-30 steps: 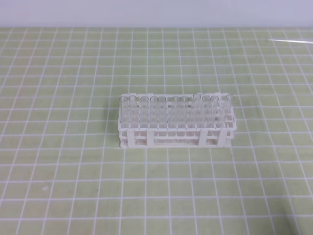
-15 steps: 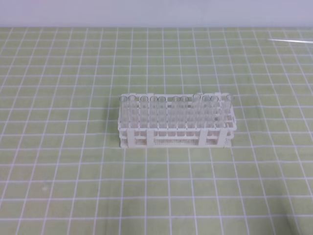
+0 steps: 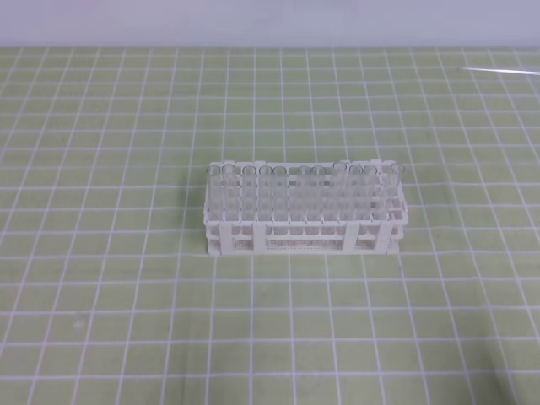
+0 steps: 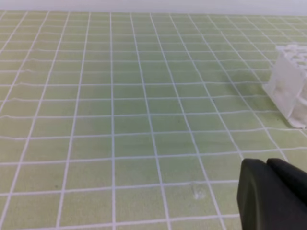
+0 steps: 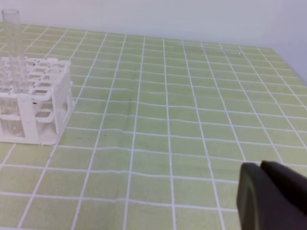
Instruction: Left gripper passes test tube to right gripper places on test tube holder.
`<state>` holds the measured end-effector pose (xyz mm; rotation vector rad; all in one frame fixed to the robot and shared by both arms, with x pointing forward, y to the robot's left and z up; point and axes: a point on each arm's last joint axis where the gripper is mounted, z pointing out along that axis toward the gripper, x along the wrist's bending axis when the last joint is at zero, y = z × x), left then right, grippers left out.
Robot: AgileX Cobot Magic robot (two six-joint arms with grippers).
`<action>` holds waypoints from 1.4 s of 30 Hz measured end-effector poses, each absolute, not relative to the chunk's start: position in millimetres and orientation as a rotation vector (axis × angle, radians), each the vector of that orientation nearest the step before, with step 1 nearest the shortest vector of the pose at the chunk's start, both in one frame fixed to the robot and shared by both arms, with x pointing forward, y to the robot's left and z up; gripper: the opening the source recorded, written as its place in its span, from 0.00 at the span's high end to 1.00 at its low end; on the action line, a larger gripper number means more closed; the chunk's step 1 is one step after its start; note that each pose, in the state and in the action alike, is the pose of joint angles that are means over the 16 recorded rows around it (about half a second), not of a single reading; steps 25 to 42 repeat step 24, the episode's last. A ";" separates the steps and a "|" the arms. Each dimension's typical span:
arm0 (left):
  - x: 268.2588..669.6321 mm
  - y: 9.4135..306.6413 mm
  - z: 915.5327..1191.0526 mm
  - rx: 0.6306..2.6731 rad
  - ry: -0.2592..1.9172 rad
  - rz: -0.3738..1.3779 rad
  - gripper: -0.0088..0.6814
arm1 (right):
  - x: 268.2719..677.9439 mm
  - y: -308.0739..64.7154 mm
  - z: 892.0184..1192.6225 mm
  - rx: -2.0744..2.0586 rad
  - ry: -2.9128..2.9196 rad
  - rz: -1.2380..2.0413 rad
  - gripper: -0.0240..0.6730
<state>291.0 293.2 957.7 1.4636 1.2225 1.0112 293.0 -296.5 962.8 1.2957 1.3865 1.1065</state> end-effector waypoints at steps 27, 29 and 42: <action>291.1 295.2 957.4 1.391 1.293 1.006 0.99 | 293.0 -296.5 962.8 1.296 1.386 1.106 0.97; 291.1 295.2 957.4 1.391 1.293 1.006 0.99 | 293.0 -296.5 962.8 1.296 1.386 1.106 0.97; 291.1 295.2 957.4 1.391 1.293 1.006 0.99 | 293.0 -296.5 962.8 1.296 1.386 1.106 0.97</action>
